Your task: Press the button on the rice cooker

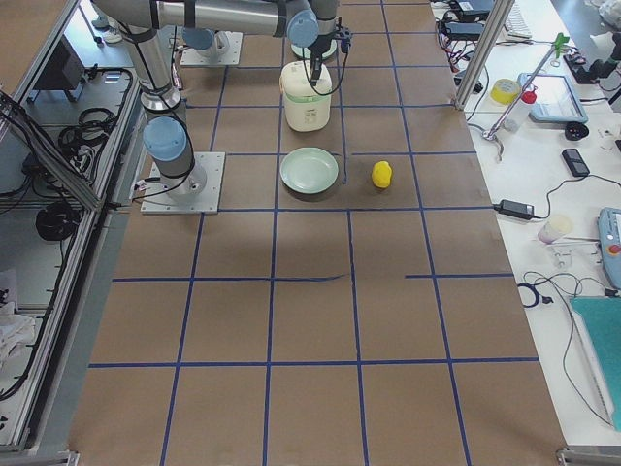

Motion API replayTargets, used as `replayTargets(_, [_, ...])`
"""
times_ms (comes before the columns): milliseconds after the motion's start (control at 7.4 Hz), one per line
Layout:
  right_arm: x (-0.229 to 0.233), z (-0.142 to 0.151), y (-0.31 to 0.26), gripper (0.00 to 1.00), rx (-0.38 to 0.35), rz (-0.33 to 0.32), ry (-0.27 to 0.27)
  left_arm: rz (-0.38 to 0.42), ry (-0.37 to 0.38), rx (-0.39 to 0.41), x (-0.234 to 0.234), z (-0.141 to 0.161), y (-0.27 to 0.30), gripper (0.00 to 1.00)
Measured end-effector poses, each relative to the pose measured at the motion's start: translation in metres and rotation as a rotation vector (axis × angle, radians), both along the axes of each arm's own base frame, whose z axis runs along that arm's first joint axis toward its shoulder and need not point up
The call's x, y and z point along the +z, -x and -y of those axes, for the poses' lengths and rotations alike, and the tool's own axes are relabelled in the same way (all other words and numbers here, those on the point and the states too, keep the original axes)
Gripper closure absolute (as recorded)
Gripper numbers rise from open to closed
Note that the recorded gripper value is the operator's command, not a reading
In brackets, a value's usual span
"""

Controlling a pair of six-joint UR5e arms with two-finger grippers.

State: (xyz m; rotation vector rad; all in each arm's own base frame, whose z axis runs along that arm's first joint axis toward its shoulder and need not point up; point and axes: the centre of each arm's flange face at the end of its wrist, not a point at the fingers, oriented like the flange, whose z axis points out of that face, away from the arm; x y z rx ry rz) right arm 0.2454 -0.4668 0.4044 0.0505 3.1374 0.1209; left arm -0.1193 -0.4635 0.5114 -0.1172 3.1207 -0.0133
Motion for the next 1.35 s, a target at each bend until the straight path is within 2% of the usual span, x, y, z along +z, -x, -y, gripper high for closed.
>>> replayTargets(270, [0.055, 0.031, 0.041, 0.00, -0.083, 0.021, 0.038, 0.000, 0.000, 0.000, 0.000, 0.000, 0.000, 0.00])
replayTargets(541, [0.094, 0.054, 0.086, 0.00, -0.095, 0.032, 0.101, 0.000, 0.000, -0.001, 0.000, 0.000, 0.000, 0.00])
replayTargets(811, [0.109, 0.064, 0.113, 0.00, -0.101, 0.027, 0.137, 0.000, 0.000, 0.000, 0.000, 0.000, 0.000, 0.00])
replayTargets(1081, [0.112, 0.066, 0.118, 0.00, -0.099, 0.024, 0.149, 0.000, 0.000, -0.001, 0.000, 0.000, 0.000, 0.00])
replayTargets(1351, [0.112, 0.068, 0.121, 0.00, -0.070, -0.010, 0.182, 0.000, 0.000, -0.001, 0.000, 0.000, 0.000, 0.00])
